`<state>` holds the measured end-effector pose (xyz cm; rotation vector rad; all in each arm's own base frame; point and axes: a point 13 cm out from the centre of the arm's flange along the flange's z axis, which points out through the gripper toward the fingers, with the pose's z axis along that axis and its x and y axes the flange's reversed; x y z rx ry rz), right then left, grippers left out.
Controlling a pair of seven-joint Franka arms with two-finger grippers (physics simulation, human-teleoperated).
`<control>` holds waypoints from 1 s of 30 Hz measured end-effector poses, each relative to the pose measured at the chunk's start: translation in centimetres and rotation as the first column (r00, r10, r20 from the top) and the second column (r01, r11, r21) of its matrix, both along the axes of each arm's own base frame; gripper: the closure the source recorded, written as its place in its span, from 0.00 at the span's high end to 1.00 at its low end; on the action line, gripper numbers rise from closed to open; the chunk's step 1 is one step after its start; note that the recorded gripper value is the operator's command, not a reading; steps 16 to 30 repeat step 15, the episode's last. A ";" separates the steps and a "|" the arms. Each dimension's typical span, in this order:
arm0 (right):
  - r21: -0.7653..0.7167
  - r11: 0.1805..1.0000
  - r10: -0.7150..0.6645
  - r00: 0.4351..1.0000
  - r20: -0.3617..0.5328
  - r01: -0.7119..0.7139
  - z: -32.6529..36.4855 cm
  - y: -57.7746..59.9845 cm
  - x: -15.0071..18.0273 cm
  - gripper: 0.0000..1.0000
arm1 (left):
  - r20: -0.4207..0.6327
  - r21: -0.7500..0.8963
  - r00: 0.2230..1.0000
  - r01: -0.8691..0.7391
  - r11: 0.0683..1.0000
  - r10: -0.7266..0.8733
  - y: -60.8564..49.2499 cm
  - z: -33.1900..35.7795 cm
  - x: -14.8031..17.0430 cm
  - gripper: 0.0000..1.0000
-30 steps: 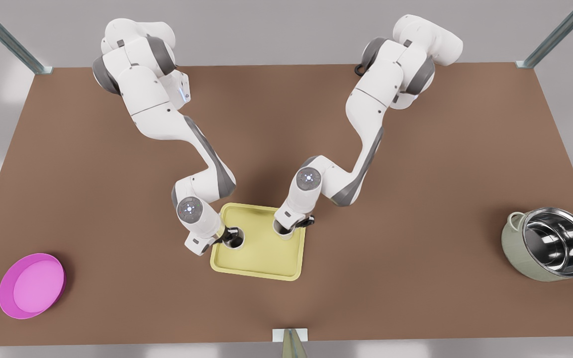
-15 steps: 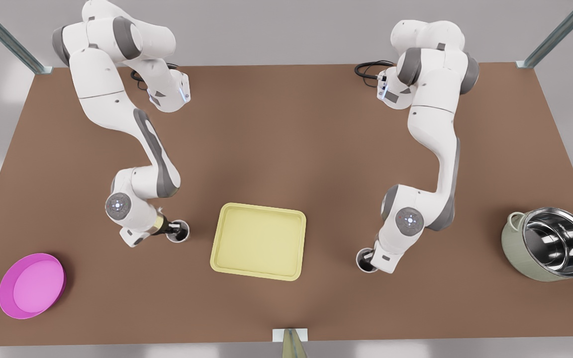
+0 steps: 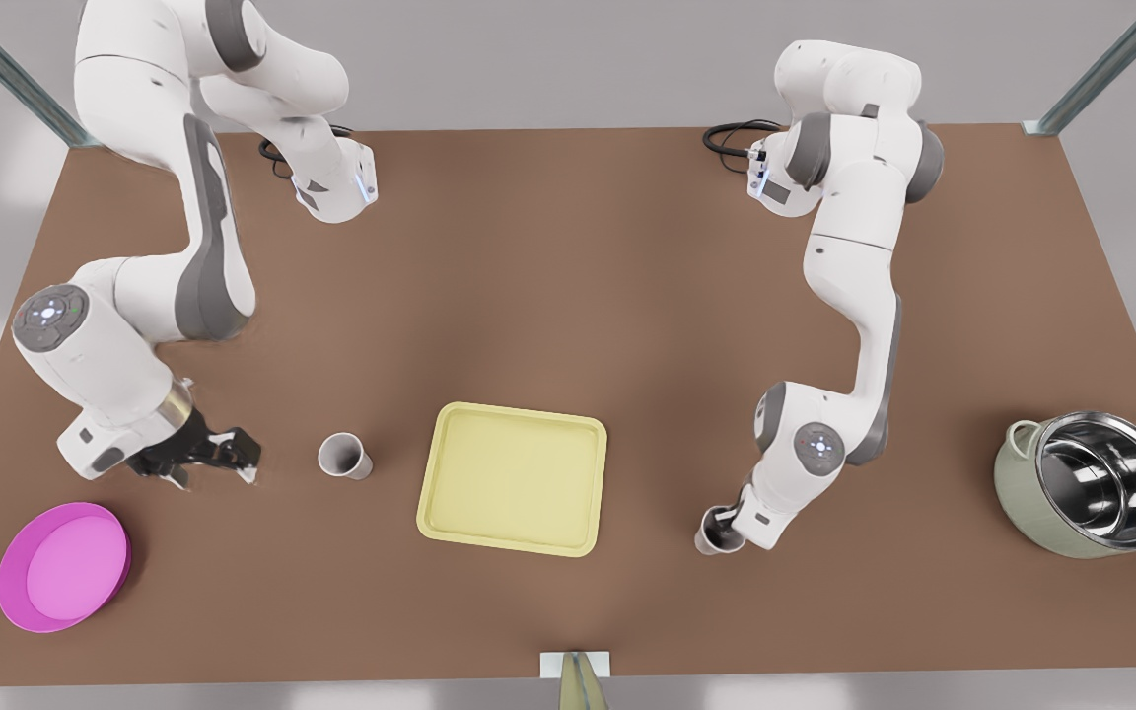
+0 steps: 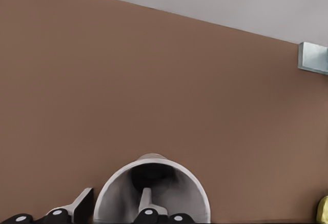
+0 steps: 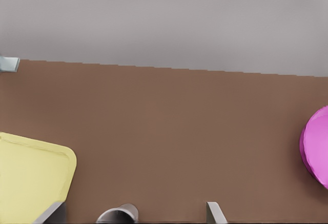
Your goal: Use the left arm to pick up the white IKEA cup from the tray and place it on the middle-left position; use the right arm to pick up the white IKEA cup from the tray and place it on the middle-right position
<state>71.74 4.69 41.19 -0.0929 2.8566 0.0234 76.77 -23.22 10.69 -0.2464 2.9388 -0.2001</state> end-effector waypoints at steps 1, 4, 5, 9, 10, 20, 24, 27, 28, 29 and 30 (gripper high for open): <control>-0.012 1.000 0.002 1.000 -0.023 -0.002 1.8 -0.5 -1.5 1.00 | 0.008 0.000 1.000 0.019 1.000 -0.019 -0.1 0.3 0.1 1.00; -0.030 0.999 0.022 0.989 -0.148 -0.026 1.3 -1.2 -6.2 1.00 | 0.021 0.016 0.998 0.066 0.998 -0.066 0.0 0.7 0.3 1.00; -0.036 0.999 0.024 0.983 -0.180 -0.031 0.9 -1.4 -7.0 1.00 | 0.024 0.029 0.996 0.081 0.996 -0.082 0.2 1.0 0.3 1.00; -0.053 0.998 0.025 0.966 -0.259 -0.040 0.0 -1.9 -8.9 1.00 | 0.092 0.081 0.986 0.133 0.988 -0.140 1.3 16.8 0.2 1.00; -0.056 0.998 0.024 0.962 -0.271 -0.041 -0.1 -2.1 -9.1 1.00 | 0.112 0.091 0.984 0.127 0.988 -0.137 3.4 24.4 -1.1 1.00; -0.055 0.998 0.009 0.947 -0.321 -0.028 -1.5 -3.3 -9.8 1.00 | -0.027 0.126 0.995 0.098 0.987 -0.095 14.8 30.0 -12.1 1.00; -0.055 0.998 0.009 0.947 -0.321 -0.028 -1.5 -3.3 -9.8 1.00 | -0.027 0.126 0.995 0.098 0.987 -0.095 14.8 30.0 -12.1 1.00; -0.055 0.998 0.009 0.947 -0.321 -0.028 -1.5 -3.3 -9.8 1.00 | -0.027 0.126 0.995 0.098 0.987 -0.095 14.8 30.0 -12.1 1.00; -0.055 0.998 0.009 0.947 -0.321 -0.028 -1.5 -3.3 -9.8 1.00 | -0.027 0.126 0.995 0.098 0.987 -0.095 14.8 30.0 -12.1 1.00; -0.055 0.998 0.009 0.947 -0.321 -0.028 -1.5 -3.3 -9.8 1.00 | -0.027 0.126 0.995 0.098 0.987 -0.095 14.8 30.0 -12.1 1.00; -0.055 0.998 0.009 0.947 -0.321 -0.028 -1.5 -3.3 -9.8 1.00 | -0.027 0.126 0.995 0.098 0.987 -0.095 14.8 30.0 -12.1 1.00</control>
